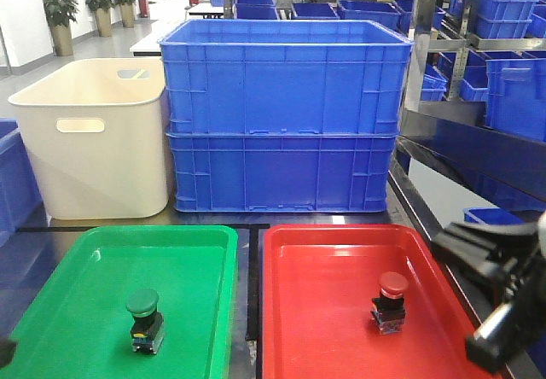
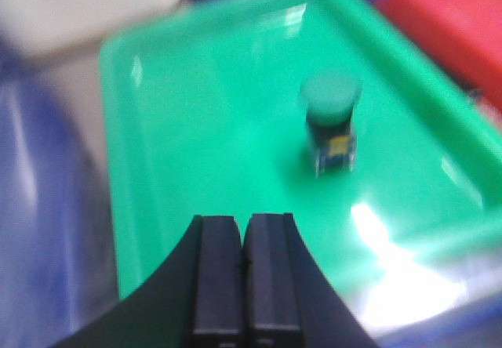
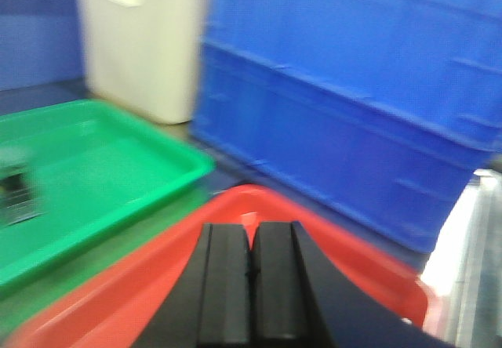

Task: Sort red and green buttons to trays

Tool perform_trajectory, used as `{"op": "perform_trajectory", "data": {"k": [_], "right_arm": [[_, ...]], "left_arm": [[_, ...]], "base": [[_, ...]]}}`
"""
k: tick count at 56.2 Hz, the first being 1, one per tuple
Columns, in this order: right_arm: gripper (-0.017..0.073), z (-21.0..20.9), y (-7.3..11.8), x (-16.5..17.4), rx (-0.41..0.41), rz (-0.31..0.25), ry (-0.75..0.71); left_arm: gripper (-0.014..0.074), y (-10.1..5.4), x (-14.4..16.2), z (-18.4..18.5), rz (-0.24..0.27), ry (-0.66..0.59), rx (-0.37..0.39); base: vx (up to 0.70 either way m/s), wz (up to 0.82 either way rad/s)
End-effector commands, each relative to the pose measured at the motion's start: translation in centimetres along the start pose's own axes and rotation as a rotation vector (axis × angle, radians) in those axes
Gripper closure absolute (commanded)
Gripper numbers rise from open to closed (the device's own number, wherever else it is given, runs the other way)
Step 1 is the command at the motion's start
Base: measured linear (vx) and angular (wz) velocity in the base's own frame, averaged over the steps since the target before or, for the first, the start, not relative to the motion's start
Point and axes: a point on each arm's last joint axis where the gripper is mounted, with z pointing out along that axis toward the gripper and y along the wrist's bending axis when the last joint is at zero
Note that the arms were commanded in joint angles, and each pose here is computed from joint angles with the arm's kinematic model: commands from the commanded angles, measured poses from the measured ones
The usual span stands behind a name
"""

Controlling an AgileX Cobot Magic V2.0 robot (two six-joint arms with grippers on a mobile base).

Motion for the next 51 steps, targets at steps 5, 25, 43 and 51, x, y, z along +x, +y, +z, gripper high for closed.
{"op": "perform_trajectory", "data": {"k": [5,25,43,51], "right_arm": [[0.0569,-2.3,1.8,-0.1,-0.029,0.117,0.000],[0.0568,-4.1,2.5,2.8,0.123,0.131,0.022],[0.0568,-4.1,2.5,2.8,0.123,0.130,0.022],[0.0568,-4.1,2.5,2.8,0.123,0.130,0.022]], "left_arm": [[0.0599,-0.2,1.4,-3.7,-0.069,-0.084,0.051],[0.0599,-0.3,4.9,-8.0,-0.164,-0.315,0.115],[0.0599,-0.3,4.9,-8.3,-0.165,-0.329,0.115],[0.0599,-0.3,5.3,-7.9,-0.142,-0.331,0.106]], "base": [[0.00,0.00],[0.00,0.00],[0.00,0.00],[0.00,0.00]]}}
